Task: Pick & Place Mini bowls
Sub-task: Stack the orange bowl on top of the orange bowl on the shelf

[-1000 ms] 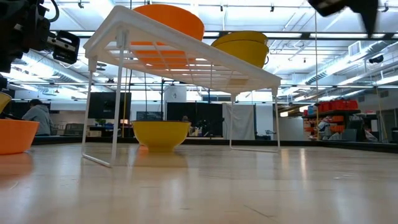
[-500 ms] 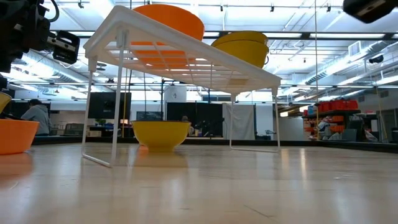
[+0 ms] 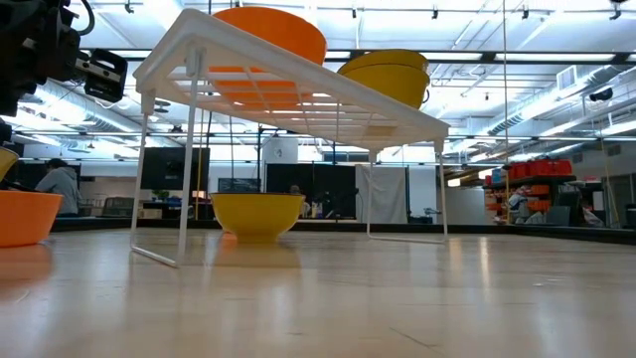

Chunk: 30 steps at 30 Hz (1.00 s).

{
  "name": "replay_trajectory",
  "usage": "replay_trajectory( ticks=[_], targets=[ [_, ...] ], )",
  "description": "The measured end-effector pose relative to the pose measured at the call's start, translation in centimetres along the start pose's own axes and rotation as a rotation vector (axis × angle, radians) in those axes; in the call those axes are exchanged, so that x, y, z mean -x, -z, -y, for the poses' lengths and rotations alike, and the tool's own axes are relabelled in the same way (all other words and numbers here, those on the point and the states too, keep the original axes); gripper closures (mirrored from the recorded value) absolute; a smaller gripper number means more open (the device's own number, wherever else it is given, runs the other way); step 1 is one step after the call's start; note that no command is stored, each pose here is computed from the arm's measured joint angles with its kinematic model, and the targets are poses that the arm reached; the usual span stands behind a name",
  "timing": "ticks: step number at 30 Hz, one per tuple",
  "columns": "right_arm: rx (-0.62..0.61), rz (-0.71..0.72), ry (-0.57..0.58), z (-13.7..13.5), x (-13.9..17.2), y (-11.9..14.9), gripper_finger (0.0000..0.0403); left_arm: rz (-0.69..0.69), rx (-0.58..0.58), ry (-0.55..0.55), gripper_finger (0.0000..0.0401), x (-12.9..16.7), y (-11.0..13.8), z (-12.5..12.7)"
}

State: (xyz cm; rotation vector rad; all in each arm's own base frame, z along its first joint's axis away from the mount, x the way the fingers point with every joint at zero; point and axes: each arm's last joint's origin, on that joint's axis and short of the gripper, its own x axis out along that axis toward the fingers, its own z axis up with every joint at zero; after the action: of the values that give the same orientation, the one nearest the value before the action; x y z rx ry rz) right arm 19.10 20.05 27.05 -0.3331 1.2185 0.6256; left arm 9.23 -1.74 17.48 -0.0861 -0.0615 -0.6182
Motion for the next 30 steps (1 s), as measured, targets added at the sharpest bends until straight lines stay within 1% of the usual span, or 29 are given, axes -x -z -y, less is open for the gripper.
replay_trajectory(
  ticks=[2, 5, 12, 15, 18, 25, 28, 30],
  targets=[
    [0.06, 0.013, -0.008, -0.5, -0.1, -0.1, 0.0266, 0.0, 0.0, 0.0, 0.0364, 0.0, 0.0, 0.0],
    [0.114, 0.021, -0.019, -1.3, -0.1, 0.0, 0.0266, 0.0, 0.0, 0.0, 0.0364, 0.0, 0.0, 0.0],
    [0.18, 0.0, -0.036, -3.0, -0.9, 0.1, 0.0266, 0.0, 0.0, 0.0, 0.0364, 0.0, 0.0, 0.0],
    [0.174, 0.009, -0.043, -3.3, -1.8, 0.4, 0.0266, 0.0, 0.0, 0.0, 0.0364, 0.0, 0.0, 0.0],
    [0.123, 0.016, -0.045, -3.2, -3.0, 0.9, 0.0266, 0.0, 0.0, 0.0, 0.0364, 0.0, 0.0, 0.0],
    [0.079, -0.043, -0.032, -2.7, -5.3, 2.7, 0.0266, 0.0, 0.0, 0.0, 0.0364, 0.0, 0.0, 0.0],
    [0.095, -0.069, -0.031, -2.7, -6.1, 3.6, 0.0266, 0.0, 0.0, 0.0, 0.0364, 0.0, 0.0, 0.0],
    [0.139, -0.072, -0.035, -2.8, -6.5, 4.0, 0.0266, 0.0, 0.0, 0.0, 0.0364, 0.0, 0.0, 0.0]
  ],
)
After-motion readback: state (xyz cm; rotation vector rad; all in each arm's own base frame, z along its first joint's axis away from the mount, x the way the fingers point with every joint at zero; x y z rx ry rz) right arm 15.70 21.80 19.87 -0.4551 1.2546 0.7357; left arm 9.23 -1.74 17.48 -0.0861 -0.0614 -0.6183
